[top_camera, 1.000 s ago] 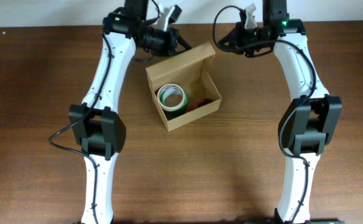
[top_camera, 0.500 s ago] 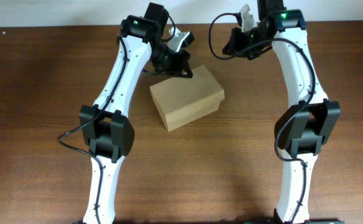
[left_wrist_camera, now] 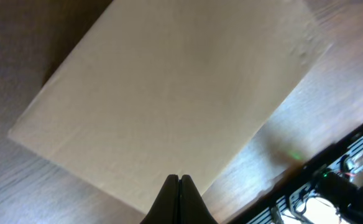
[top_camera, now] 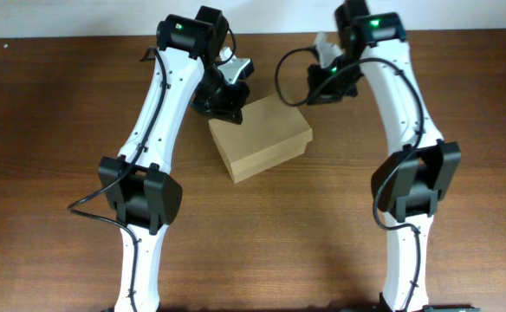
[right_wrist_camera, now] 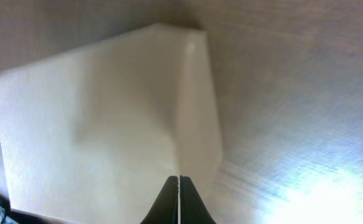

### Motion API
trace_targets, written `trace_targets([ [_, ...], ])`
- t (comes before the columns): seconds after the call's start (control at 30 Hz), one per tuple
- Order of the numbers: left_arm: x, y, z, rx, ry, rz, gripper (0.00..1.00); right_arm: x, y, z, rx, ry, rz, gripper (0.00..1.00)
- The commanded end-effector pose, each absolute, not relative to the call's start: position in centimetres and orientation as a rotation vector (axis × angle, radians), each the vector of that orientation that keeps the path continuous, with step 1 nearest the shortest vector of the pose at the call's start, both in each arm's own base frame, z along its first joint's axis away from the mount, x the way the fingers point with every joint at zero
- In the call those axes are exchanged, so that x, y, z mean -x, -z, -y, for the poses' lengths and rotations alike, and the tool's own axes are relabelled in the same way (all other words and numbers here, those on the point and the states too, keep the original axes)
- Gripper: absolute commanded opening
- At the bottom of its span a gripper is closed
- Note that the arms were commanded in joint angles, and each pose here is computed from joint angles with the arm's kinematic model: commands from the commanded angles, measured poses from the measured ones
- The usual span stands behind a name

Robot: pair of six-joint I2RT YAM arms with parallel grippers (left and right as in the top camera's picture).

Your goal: Pack container

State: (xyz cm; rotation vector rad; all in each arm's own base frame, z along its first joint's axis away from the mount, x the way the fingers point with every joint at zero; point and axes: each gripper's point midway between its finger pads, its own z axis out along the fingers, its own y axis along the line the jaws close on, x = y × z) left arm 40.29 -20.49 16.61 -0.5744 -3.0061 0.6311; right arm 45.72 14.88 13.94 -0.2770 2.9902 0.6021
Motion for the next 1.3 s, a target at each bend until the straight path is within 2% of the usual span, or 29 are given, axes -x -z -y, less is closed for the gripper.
trace_targets([
  [0.0,-39.9,-17.9,20.6,0.665,-0.569,3.043,0.02,-44.1,-16.7,-15.6,0.379,-0.499,-2.968,0.04],
  [0.4,-39.2,-17.4,21.4,0.755,-0.389,3.059,0.02,-41.1,-17.7,-14.7,0.411,-0.429,-3.053,0.04],
  [0.7,-40.4,-16.9,18.7,0.716,-0.107,3.122,0.02,-41.0,-17.9,-14.6,0.411,-0.429,-3.053,0.04],
  [0.87,-40.6,-16.7,18.2,0.703,-0.073,3.121,0.02,-41.0,-17.9,-14.6,0.411,-0.429,-3.054,0.04],
  [1.27,-38.7,-10.7,16.1,0.635,-0.003,2.959,0.02,-41.7,-16.7,-15.0,0.419,-0.429,-3.041,0.04],
])
